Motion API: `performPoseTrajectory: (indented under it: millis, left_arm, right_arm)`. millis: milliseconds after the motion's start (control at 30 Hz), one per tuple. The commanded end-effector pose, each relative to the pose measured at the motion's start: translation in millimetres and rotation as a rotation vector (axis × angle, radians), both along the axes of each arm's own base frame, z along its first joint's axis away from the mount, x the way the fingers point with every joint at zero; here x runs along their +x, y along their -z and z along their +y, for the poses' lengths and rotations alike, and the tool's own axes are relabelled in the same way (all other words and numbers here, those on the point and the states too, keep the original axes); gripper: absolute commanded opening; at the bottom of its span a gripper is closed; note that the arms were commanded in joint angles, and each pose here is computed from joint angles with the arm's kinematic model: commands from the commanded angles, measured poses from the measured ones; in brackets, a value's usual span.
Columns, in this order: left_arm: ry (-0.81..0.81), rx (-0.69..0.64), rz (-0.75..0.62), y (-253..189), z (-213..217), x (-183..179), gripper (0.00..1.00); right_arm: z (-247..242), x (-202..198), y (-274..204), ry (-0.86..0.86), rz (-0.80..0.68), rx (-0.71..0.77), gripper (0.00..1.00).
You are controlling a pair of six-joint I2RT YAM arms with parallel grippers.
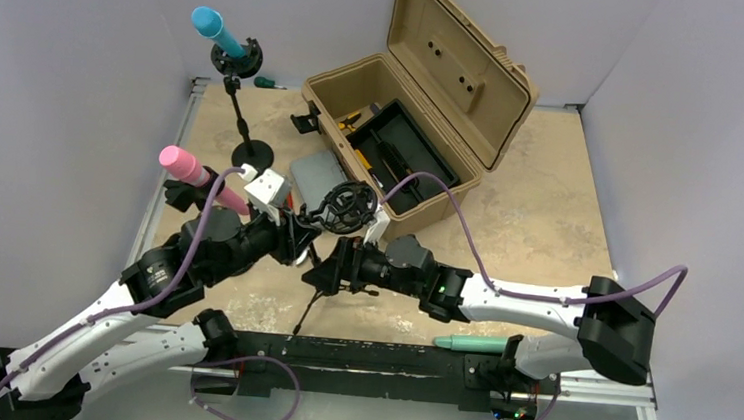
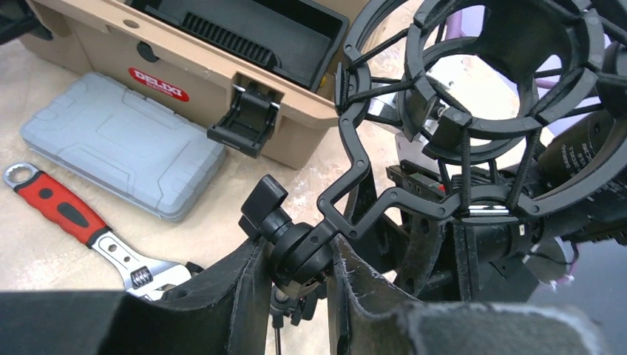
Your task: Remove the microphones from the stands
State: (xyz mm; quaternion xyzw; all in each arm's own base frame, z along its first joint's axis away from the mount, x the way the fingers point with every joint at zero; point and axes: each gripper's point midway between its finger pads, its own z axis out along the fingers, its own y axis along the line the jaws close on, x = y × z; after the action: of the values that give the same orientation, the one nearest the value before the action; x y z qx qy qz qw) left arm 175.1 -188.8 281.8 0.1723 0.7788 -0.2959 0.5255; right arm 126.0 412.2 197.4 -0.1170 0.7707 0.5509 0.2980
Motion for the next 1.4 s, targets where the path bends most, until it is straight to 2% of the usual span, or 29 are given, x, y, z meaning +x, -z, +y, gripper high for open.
performPoseTrajectory:
  millis: [0, 133, 367, 633, 733, 767, 800, 933, 1067, 1233, 1367]
  left_arm:
    - [-0.121, -0.017, -0.063, -11, 1, 13, 0.00]
    - [-0.138, 0.028, -0.097, -13, -5, 14, 0.00]
    - [-0.134, 0.058, -0.113, -7, -21, 14, 0.00]
    - [-0.132, 0.062, -0.104, -2, -28, 13, 0.00]
    - [-0.116, 0.063, -0.092, 1, -30, 11, 0.00]
    - [-0.104, 0.060, -0.086, 2, -32, 9, 0.00]
    - [-0.090, 0.056, -0.080, 3, -33, 7, 0.06]
    - [-0.055, 0.027, -0.058, 6, -34, -2, 0.48]
    - [-0.055, 0.026, -0.052, 6, -22, -7, 0.72]
    - [-0.039, 0.030, -0.075, -2, -3, -17, 0.87]
    - [-0.020, 0.022, -0.099, -13, 12, -25, 0.90]
  right_arm:
    - [5, 6, -32, 0.048, 0.032, 0.137, 0.79]
    - [-4, 8, -16, 0.060, 0.061, 0.125, 0.75]
    - [-15, 13, 0, 0.085, 0.044, 0.089, 0.53]
    - [-21, 26, 16, 0.151, 0.008, 0.005, 0.24]
    - [-22, 32, 29, 0.172, -0.012, -0.064, 0.02]
    - [-23, 34, 34, 0.182, -0.017, -0.087, 0.00]
    - [-25, 36, 39, 0.189, -0.023, -0.107, 0.00]
    - [-38, 42, 55, 0.227, -0.068, -0.172, 0.00]
    - [-54, 53, 67, 0.279, -0.135, -0.266, 0.00]
    - [-67, 65, 81, 0.322, -0.218, -0.380, 0.00]
    - [-72, 74, 88, 0.348, -0.264, -0.472, 0.00]
